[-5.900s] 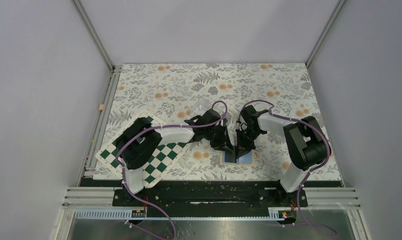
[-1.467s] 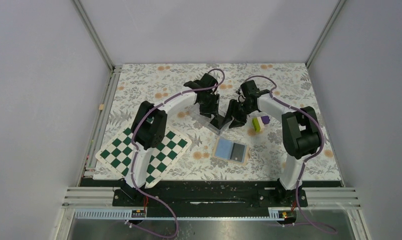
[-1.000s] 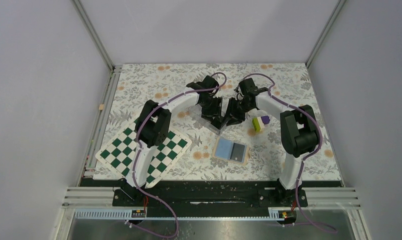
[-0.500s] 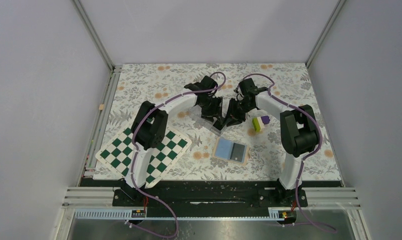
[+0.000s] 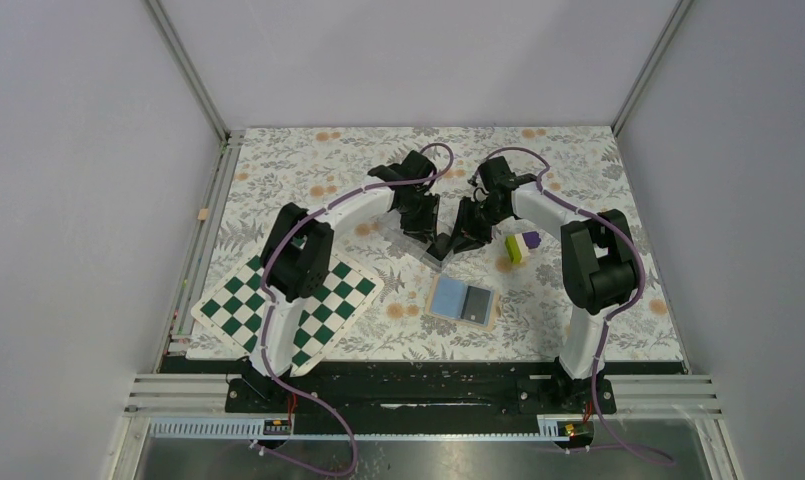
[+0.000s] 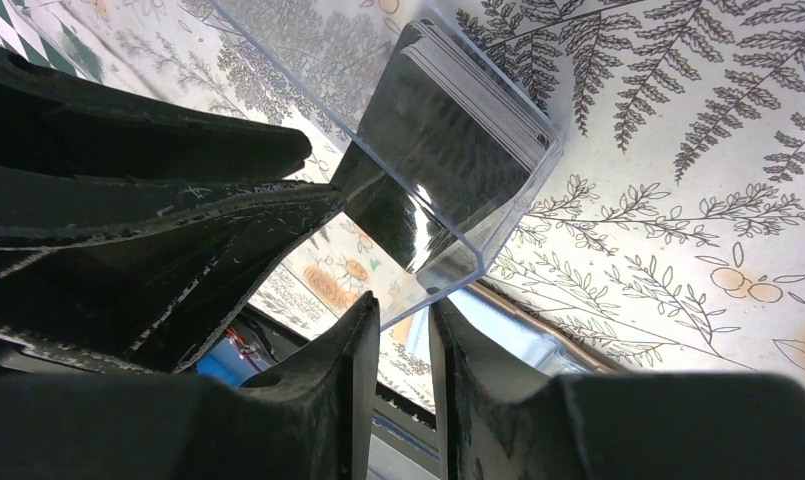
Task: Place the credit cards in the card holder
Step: Pick up the credit card from the storage box.
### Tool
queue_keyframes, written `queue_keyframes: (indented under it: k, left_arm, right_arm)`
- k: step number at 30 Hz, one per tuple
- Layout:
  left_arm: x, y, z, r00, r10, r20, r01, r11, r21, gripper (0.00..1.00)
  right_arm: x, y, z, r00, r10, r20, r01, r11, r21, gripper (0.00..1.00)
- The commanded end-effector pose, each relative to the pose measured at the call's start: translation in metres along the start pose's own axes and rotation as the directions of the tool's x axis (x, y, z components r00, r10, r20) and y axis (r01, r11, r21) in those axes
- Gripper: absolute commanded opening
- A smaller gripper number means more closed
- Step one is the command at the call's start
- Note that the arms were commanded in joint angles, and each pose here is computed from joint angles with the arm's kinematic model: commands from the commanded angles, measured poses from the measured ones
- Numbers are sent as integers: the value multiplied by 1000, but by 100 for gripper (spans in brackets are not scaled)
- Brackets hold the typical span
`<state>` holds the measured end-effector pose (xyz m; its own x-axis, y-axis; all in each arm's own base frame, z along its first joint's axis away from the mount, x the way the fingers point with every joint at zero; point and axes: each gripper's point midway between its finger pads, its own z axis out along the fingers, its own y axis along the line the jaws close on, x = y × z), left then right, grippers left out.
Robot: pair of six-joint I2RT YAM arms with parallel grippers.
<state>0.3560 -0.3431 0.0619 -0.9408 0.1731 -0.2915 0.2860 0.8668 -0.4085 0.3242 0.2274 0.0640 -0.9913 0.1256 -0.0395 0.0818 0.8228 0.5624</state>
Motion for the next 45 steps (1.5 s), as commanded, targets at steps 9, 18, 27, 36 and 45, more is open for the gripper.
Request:
queue_keyframes:
  k: [9,18,27,36,45]
  left_arm:
    - [-8,-15,-2,999,37,20,-37,999,16,26]
    - [-5,-9,4,999,40,13,-40,999,-25,35]
    - [3,-17,10,999,47,-15,-47,999,1,23]
    - [1,-21,7,999,54,-5,-54,999,6,24]
    - [-20,-10,-12,992,72,103,-62,993,-101,40]
  right_arm:
    - [1,6,2,1000,-18,-17,18,1000,-14,31]
    - [2,6,2,1000,-20,-20,20,1000,-18,31]
    - [3,6,2,1000,-21,-22,20,1000,-18,31]
    - [4,5,3,999,-17,-28,17,1000,-19,31]
    - [6,5,3,999,-18,-35,18,1000,-22,31]
